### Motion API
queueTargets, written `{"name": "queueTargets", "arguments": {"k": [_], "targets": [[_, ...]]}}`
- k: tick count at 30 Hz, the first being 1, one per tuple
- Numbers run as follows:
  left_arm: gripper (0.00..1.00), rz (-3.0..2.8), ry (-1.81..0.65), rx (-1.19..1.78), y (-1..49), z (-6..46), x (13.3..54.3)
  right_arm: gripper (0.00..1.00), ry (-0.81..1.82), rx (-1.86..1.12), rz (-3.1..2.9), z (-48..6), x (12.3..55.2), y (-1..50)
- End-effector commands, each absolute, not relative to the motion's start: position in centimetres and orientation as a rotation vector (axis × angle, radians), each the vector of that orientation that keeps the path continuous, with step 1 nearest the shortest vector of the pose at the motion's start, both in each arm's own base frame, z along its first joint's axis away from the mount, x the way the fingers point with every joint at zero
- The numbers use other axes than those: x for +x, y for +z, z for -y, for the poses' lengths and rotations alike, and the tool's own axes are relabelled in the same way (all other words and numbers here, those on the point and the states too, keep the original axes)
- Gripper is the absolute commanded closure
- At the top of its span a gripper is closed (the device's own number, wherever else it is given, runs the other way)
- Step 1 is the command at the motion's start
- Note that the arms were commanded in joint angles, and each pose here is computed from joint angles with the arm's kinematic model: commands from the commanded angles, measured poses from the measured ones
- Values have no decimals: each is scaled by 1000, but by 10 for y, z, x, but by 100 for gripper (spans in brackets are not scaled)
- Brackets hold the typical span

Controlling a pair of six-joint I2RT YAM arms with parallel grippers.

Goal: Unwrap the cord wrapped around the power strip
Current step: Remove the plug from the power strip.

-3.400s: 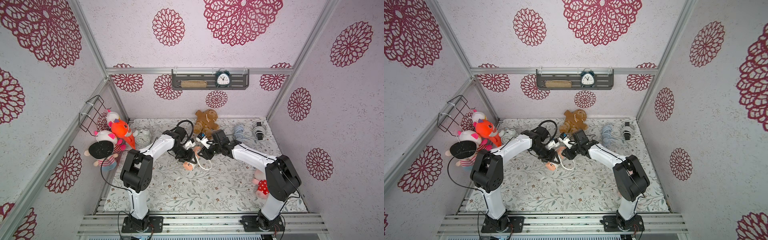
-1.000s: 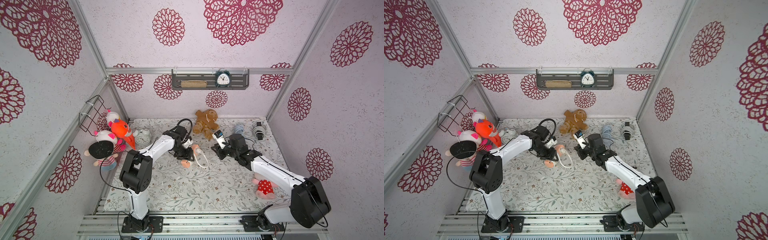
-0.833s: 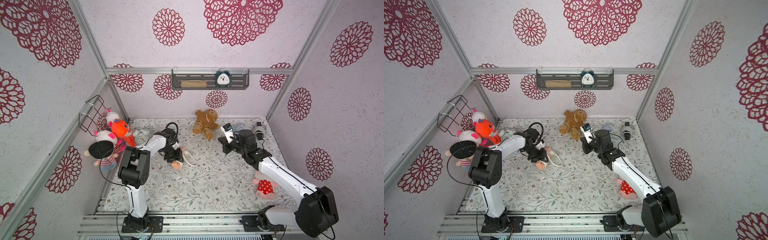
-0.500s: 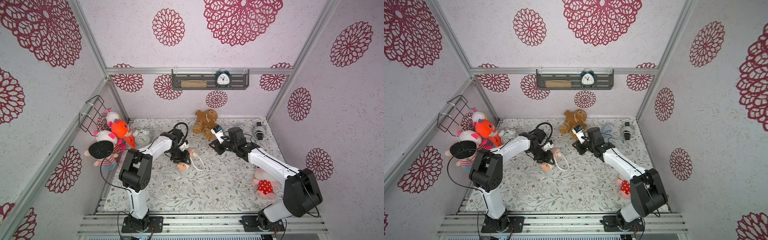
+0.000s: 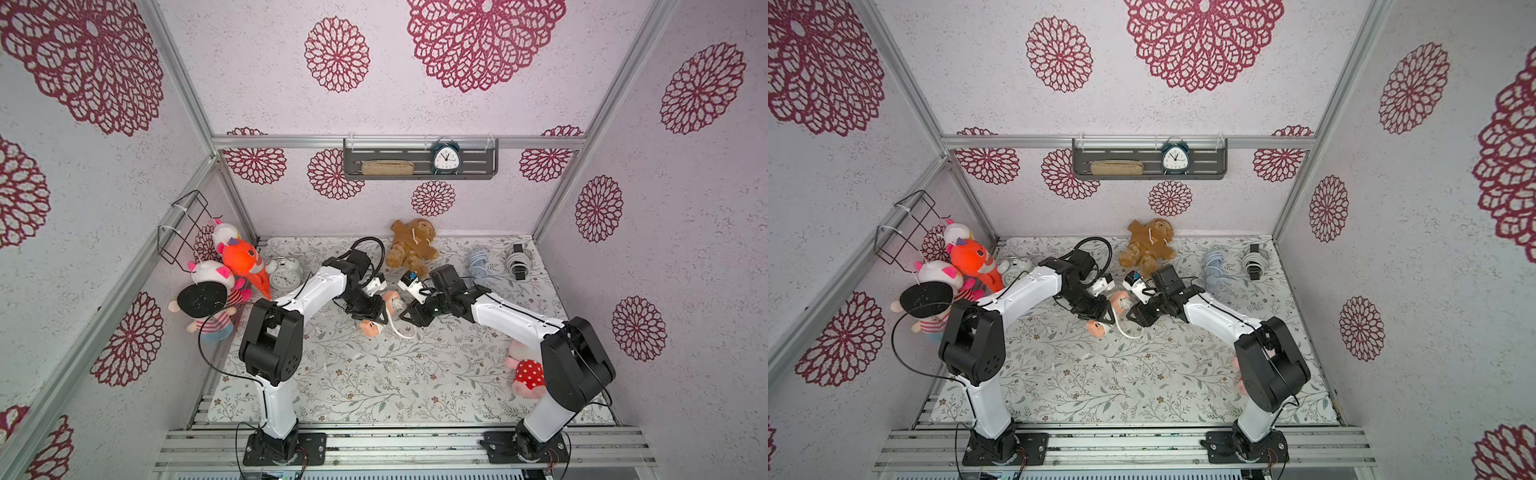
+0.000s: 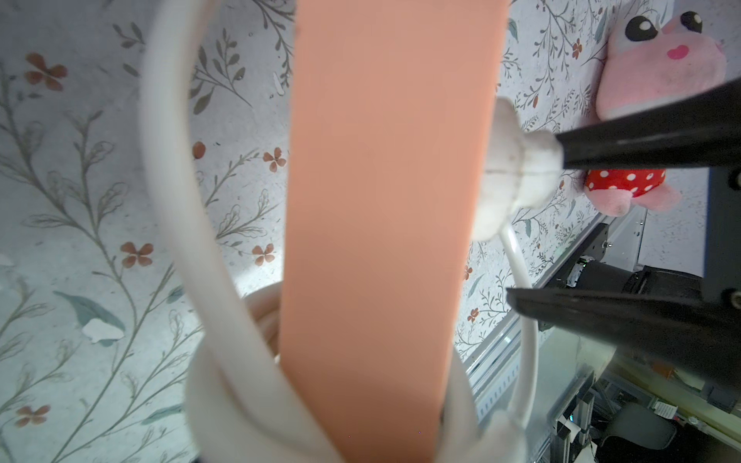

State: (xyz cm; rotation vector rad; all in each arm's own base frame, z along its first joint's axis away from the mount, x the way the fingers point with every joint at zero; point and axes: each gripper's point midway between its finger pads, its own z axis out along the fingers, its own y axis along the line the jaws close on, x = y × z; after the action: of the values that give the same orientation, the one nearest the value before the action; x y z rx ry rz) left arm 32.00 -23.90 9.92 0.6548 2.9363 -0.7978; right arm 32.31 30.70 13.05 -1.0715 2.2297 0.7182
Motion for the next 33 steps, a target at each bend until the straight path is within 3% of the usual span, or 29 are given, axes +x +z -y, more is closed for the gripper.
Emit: {"name": "queueTargets", "arguments": {"k": [1, 8, 14, 17, 21, 33], "targets": [[100, -2832, -884, 759, 126, 254, 318, 52, 683, -1086, -2200, -314, 334, 135], [100, -2840, -884, 794, 126, 254, 311, 51, 510, -1077, -2243, -299, 349, 124], [100, -2832, -915, 829, 126, 259, 306, 54, 563, -1073, -2200, -308, 348, 131], [100, -2835, -930, 845, 124, 260, 303, 66, 604, -1071, -2162, -313, 347, 138], [100, -2862, -936, 848, 117, 259, 299, 99, 616, -1067, -2123, -312, 343, 147], [100, -2944, -1220, 545, 95, 252, 305, 100, 536, -879, -1960, -282, 352, 186]]}}
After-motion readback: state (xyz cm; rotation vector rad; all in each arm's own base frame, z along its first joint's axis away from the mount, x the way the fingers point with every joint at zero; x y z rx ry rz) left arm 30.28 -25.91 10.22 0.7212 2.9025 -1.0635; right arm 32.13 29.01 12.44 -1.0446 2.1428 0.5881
